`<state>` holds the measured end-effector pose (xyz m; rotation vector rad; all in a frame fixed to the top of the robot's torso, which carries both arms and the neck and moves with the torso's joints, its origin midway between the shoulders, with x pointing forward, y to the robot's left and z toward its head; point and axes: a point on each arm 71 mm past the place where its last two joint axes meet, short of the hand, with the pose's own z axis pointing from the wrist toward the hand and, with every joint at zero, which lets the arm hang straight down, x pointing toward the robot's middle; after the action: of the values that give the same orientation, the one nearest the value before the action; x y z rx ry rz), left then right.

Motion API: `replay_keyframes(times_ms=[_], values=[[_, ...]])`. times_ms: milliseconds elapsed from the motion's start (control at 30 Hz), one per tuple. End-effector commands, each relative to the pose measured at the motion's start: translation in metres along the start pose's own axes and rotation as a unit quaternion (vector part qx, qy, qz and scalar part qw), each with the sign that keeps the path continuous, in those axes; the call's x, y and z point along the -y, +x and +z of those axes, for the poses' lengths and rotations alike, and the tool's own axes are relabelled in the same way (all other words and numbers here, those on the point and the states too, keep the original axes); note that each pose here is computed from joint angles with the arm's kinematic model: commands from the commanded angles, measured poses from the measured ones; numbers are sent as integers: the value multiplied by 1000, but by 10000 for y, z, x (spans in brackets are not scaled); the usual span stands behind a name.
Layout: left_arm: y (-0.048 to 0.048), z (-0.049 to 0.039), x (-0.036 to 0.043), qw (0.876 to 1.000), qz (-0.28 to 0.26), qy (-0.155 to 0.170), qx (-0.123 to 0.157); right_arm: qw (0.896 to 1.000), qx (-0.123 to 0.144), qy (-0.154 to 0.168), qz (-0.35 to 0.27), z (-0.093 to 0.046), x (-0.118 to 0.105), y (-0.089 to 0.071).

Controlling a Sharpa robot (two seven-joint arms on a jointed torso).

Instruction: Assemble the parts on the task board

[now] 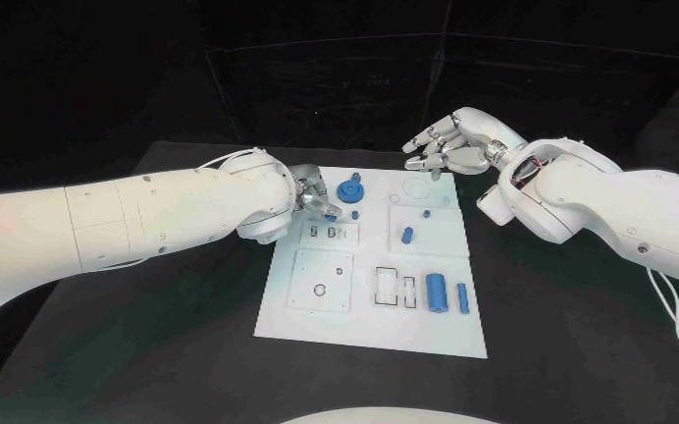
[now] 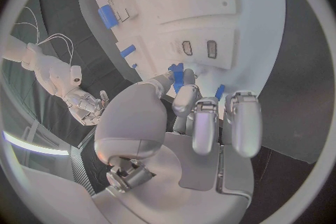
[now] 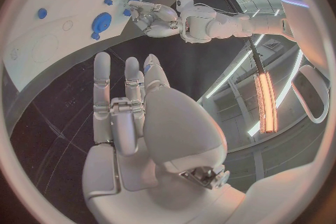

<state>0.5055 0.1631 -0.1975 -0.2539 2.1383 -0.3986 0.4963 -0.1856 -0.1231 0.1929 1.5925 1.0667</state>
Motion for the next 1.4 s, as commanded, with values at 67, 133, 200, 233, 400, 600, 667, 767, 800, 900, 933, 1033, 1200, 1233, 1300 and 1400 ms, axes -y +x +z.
replay_keyframes(times_ms=[67,133,200,233,400,600,667,767,800,900,933,1033,1200,1233,1300,1400], values=[[26,-3,6,1000,14,0,3,1000,-4,-4,-1,12,-17,3],[47,-2,9,1000,17,-1,-1,1000,-4,-5,-1,15,-18,6],[67,1,7,1000,19,-2,-4,1000,-4,-5,-1,19,-20,9],[72,3,6,1000,20,-3,-5,1000,-4,-5,-1,20,-20,9],[82,9,-3,1000,22,-6,-8,1000,-4,-5,-1,21,-18,9],[99,8,-4,999,27,-8,-16,1000,-4,-4,-1,24,-12,6],[106,9,-7,999,30,-11,-21,1000,-4,-4,-1,27,-11,7],[112,9,-15,999,34,-14,-27,1000,-5,-4,-1,30,-10,8],[114,9,-16,999,35,-14,-28,1000,-5,-4,-1,31,-11,9],[122,7,-14,999,38,-16,-32,1000,-5,-4,-1,34,-11,10],[124,6,-13,999,38,-16,-33,1000,-5,-4,-1,35,-11,10],[132,5,-7,998,40,-16,-36,1000,-4,-4,-1,37,-11,10],[137,8,-1,998,42,-17,-38,1000,-4,-5,-1,40,-12,11],[137,8,-1,998,42,-17,-38,1000,-3,-5,-1,41,-12,11],[138,10,-1,998,43,-18,-39,1000,-4,-5,-1,43,-14,13],[140,12,-2,998,44,-19,-40,1000,-4,-6,-1,47,-15,15]])
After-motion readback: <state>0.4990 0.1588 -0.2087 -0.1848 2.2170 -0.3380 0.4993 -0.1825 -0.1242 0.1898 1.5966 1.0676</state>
